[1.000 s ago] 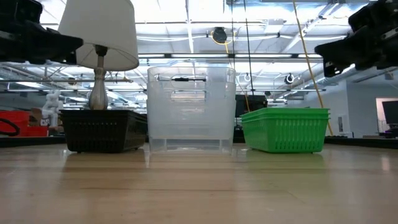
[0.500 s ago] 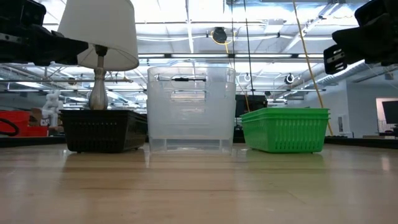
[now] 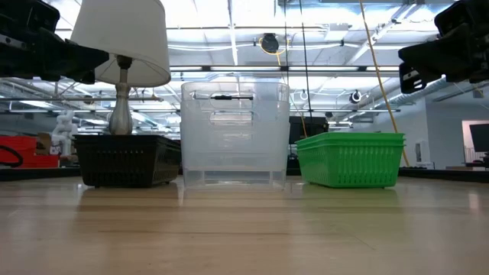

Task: Stack baskets by color
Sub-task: Return to Home Position

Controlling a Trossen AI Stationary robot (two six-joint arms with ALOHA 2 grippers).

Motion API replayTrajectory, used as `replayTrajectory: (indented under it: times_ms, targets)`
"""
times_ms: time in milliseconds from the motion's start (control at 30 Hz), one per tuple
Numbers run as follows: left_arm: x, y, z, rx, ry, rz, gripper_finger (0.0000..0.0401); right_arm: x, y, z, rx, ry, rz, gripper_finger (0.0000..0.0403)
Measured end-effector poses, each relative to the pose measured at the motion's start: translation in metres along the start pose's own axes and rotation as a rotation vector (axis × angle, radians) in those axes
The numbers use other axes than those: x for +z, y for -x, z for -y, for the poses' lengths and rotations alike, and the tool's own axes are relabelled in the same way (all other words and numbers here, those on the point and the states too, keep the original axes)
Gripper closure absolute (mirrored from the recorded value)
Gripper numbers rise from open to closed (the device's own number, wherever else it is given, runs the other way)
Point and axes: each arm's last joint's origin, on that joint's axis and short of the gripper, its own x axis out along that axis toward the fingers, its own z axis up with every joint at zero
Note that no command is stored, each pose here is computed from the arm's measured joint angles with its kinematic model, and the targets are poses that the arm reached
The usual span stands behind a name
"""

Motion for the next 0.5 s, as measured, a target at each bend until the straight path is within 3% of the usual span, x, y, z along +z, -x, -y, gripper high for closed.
replayTrajectory:
  times_ms: [500]
  targets:
    - [0.0, 0.0, 0.0, 0.0, -0.001, 0.0, 0.0364, 0.011, 0.001, -0.001, -0.005, 0.045, 0.113, 0.0403]
